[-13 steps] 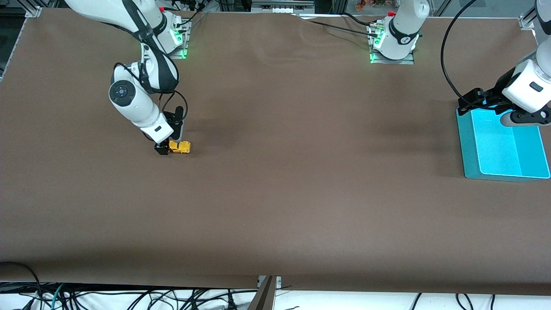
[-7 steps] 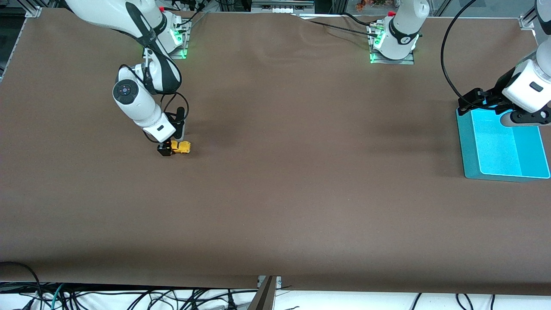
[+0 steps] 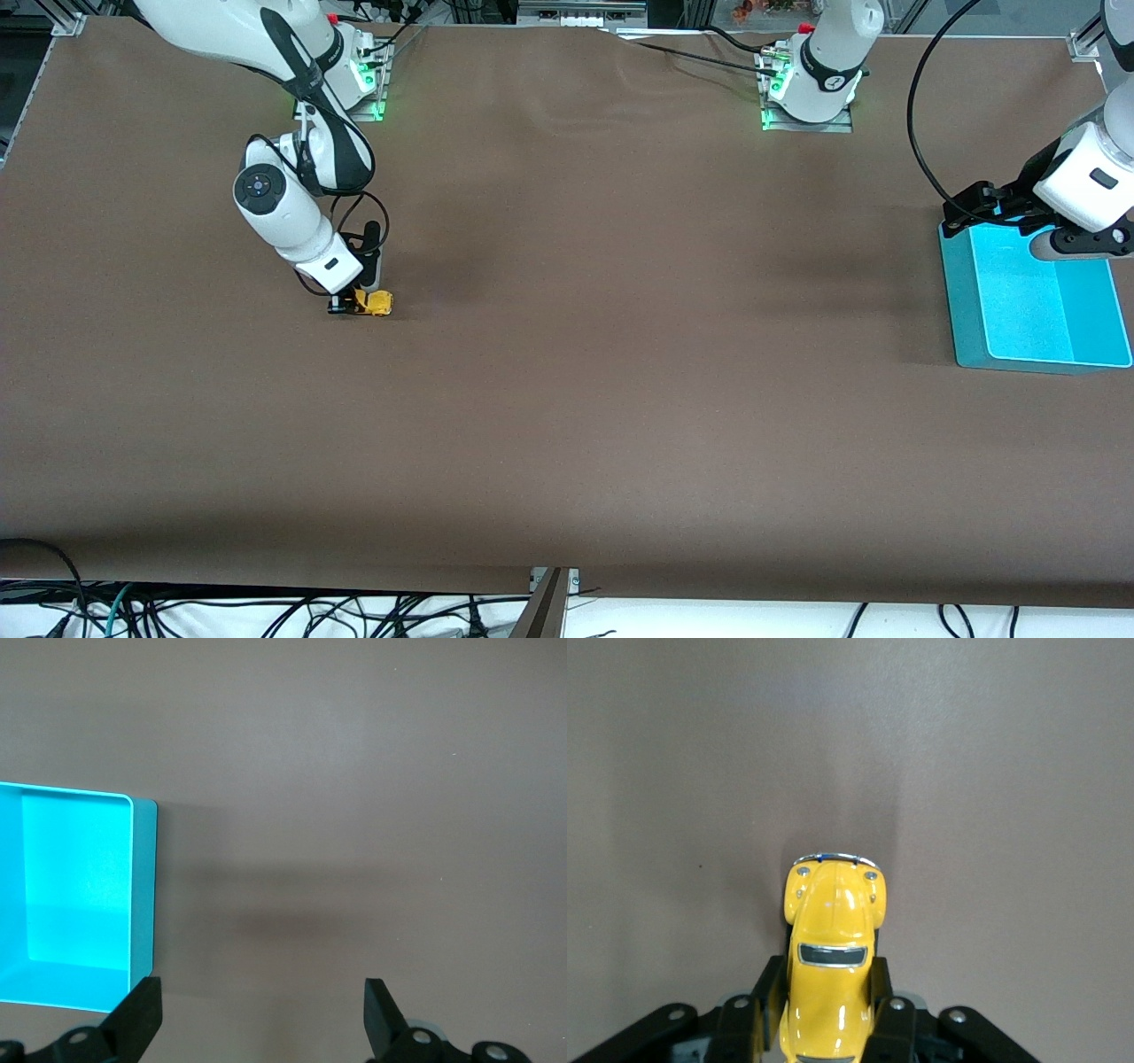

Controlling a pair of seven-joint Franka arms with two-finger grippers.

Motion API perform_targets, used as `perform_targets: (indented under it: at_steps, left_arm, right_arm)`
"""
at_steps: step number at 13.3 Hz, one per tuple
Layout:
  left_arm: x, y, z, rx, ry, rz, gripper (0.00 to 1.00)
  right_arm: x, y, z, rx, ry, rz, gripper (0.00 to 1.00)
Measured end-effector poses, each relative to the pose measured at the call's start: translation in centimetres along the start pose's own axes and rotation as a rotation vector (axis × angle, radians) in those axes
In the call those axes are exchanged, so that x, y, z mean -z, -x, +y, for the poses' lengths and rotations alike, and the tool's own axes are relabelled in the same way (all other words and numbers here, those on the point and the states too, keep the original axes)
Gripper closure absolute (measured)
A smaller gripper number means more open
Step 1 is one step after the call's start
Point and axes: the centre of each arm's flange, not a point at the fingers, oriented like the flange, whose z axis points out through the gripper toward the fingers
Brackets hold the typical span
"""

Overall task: Wind and store yellow beetle car
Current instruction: 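Close the right gripper on the yellow car's body, then drag the held car backward along the table with the right gripper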

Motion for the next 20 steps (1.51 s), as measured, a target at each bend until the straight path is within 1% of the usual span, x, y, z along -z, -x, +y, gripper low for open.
perform_targets:
  at_steps: [7, 9, 10, 14, 16, 18, 20]
  left_arm:
    - [0.0, 0.0, 0.0, 0.000, 0.000, 0.001, 0.00]
    - [0.0, 0.0, 0.0, 0.000, 0.000, 0.001, 0.00]
    - [0.0, 0.0, 0.0, 0.000, 0.000, 0.001, 0.00]
    - [0.1, 0.0, 0.0, 0.000, 0.000, 0.001, 0.00]
    - [0.1, 0.0, 0.0, 0.000, 0.000, 0.001, 0.00]
    - [0.1, 0.0, 0.0, 0.000, 0.000, 0.001, 0.00]
    - [0.1, 0.0, 0.0, 0.000, 0.000, 0.001, 0.00]
  right_arm:
    - [-0.1, 0.1, 0.0, 0.002, 0.000, 0.000, 0.58]
    - [-0.1, 1.3, 0.1, 0.013, -0.003, -0.003, 0.58]
    - [-0.2, 2.9, 0.2, 0.020, -0.004, -0.006, 0.58]
    - [-0.1, 12.2, 0.4, 0.040, -0.003, -0.024, 0.58]
    - [0.0, 15.6, 0.2, 0.041, 0.007, -0.032, 0.58]
    - [0.0, 17.4, 0.0, 0.044, 0.014, -0.037, 0.58]
    - [0.0, 17.8, 0.0, 0.044, 0.017, -0.039, 0.58]
